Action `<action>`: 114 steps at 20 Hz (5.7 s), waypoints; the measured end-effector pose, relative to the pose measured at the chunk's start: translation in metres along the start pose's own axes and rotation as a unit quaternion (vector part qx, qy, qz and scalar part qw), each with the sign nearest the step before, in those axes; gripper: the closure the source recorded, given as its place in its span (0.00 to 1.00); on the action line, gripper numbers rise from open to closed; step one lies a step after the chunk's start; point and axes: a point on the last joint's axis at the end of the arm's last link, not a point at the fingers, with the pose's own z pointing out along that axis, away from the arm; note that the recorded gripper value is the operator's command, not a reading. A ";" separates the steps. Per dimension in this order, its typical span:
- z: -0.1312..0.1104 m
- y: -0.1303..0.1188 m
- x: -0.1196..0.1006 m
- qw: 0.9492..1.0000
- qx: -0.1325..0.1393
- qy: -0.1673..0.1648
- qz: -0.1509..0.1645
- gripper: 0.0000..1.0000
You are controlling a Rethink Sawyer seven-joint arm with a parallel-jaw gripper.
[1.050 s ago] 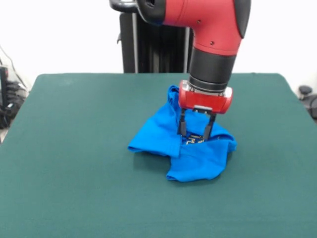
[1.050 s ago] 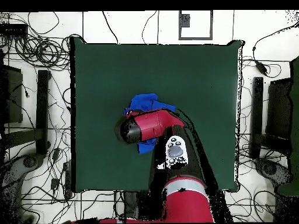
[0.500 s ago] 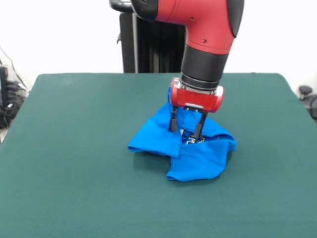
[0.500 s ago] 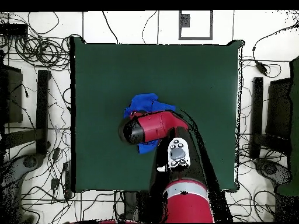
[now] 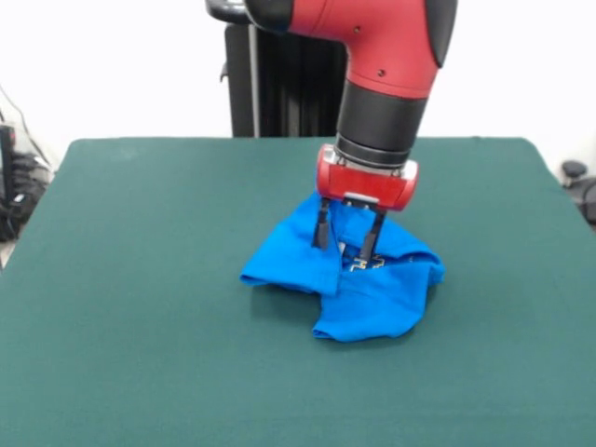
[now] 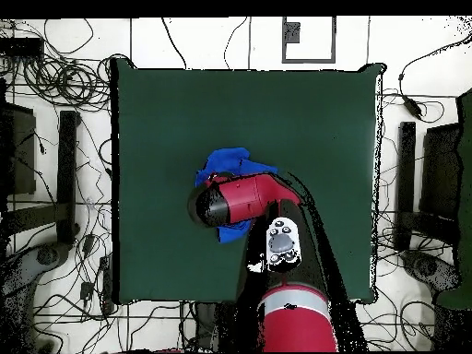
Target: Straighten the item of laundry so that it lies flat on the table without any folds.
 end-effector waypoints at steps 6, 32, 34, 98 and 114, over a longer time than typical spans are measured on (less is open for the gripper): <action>0.011 -0.001 0.001 1.000 0.018 -0.001 -0.010 0.00; 0.052 0.001 0.017 0.999 0.035 0.007 -0.028 0.00; 0.052 0.001 0.017 0.999 0.037 0.005 -0.031 0.00; 0.045 -0.045 0.010 0.997 0.035 -0.072 -0.022 1.00; -0.013 -0.131 0.004 0.994 0.023 -0.075 0.080 1.00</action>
